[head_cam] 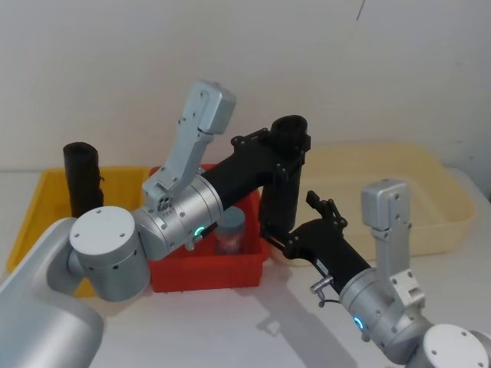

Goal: Pick up the garbage bag with the one hand and transfer it to the other hand.

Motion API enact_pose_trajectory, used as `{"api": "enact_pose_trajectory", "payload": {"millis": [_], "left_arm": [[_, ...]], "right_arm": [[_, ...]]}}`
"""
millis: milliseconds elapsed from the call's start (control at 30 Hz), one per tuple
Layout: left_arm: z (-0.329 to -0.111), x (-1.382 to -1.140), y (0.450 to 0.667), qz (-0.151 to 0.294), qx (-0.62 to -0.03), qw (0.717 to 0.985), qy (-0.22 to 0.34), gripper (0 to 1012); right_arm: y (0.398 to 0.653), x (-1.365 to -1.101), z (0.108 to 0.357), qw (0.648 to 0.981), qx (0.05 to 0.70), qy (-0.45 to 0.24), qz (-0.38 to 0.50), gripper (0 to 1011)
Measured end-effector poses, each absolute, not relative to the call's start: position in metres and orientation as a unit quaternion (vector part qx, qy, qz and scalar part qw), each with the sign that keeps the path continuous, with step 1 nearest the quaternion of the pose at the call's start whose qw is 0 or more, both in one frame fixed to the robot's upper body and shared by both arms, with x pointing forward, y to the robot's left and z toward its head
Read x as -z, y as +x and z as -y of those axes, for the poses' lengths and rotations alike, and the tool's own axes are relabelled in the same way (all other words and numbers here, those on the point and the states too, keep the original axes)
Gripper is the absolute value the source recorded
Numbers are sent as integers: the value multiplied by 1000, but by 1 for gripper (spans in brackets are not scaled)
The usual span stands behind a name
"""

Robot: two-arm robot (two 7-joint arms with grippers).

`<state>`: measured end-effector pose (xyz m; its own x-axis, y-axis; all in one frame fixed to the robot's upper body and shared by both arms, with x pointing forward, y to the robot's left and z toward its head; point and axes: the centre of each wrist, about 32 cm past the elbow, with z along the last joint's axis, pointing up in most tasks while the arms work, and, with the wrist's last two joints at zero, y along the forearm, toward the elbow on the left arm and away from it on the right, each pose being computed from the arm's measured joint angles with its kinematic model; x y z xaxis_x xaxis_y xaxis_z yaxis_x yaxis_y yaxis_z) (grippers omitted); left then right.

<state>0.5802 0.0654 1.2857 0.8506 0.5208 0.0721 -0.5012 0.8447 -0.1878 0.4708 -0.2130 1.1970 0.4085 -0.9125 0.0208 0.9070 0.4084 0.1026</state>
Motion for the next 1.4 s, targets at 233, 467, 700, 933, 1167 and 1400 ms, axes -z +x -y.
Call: {"api": "enact_pose_trajectory", "payload": {"millis": [233, 467, 700, 933, 1167, 1400], "left_arm": [[-65, -1286, 580, 60, -267, 959, -81, 377], [-65, -1286, 580, 60, -267, 959, -81, 377], [-65, -1286, 580, 60, -267, 958, -81, 377], [-65, -1286, 580, 60, -267, 958, -81, 377], [-66, -1286, 580, 60, -267, 958, -81, 377], [-65, -1286, 580, 60, -267, 959, -81, 396]], "right_arm": [[479, -1196, 208, 839, 542, 36, 42, 1000], [487, -1196, 203, 837, 544, 33, 48, 1000], [495, -1197, 197, 834, 549, 22, 56, 977], [502, -1198, 193, 830, 554, 12, 63, 798], [505, -1198, 192, 828, 557, 9, 67, 587], [506, -1199, 191, 826, 560, 8, 70, 536]]}}
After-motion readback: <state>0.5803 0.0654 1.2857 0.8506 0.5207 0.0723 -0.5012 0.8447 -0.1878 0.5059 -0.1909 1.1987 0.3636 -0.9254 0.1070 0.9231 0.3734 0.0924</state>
